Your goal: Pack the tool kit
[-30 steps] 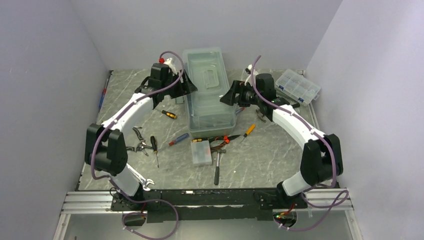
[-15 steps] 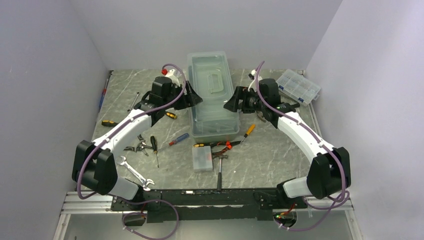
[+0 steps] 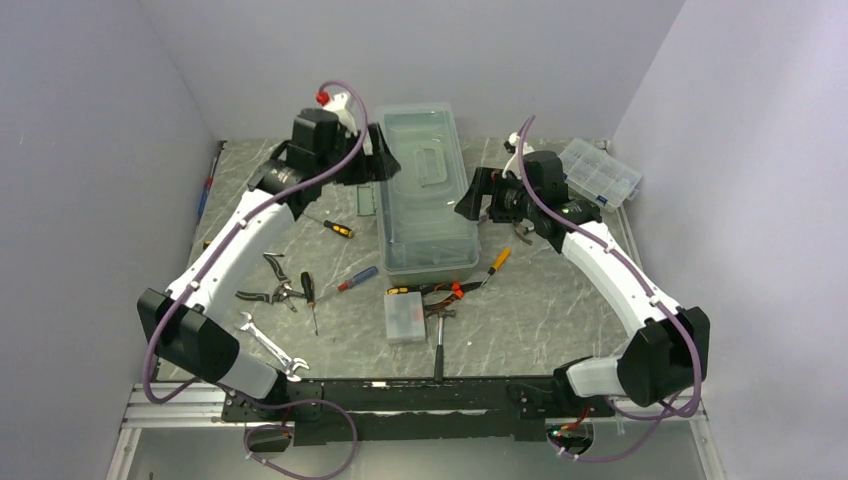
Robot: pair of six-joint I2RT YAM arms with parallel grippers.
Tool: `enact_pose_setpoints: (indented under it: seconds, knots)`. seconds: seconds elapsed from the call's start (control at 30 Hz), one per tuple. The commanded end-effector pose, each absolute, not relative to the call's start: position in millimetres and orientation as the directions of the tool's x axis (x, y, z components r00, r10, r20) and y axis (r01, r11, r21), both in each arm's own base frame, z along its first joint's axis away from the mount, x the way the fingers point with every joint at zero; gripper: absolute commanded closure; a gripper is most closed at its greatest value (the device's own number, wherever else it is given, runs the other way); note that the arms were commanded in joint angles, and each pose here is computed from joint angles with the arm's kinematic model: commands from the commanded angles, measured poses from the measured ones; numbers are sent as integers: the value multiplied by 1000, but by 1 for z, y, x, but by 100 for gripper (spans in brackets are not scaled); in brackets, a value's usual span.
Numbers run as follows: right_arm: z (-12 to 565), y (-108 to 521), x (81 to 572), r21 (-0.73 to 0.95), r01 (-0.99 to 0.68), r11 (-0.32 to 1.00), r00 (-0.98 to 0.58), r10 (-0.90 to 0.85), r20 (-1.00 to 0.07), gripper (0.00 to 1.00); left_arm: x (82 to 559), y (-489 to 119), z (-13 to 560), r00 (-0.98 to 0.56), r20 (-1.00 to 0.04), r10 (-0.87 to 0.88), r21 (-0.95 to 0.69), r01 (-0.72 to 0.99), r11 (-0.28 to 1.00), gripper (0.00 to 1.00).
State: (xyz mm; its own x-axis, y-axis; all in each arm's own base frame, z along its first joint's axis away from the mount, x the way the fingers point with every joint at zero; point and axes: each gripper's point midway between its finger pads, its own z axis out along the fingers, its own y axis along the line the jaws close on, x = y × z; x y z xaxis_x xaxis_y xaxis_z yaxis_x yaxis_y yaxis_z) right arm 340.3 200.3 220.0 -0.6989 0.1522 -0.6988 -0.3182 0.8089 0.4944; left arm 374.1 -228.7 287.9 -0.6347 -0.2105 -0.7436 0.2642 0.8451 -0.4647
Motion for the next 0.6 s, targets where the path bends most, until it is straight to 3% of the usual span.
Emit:
enact_pose_setpoints:
  seconds: [0.0, 0.4, 0.57]
  knots:
    - [259, 178, 353, 438, -276, 855, -598, 204, -775, 9, 393, -236, 329, -576, -794, -196, -443, 328, 834, 13]
    - [287, 140, 356, 442, -158, 883, -449, 335, -828, 9, 446, -321, 323, -676, -680, -285, -662, 398, 635, 20]
    - [282, 126, 354, 463, -114, 879, -427, 377, -822, 9, 465, -346, 305, -696, -664, -273, -645, 349, 679, 20]
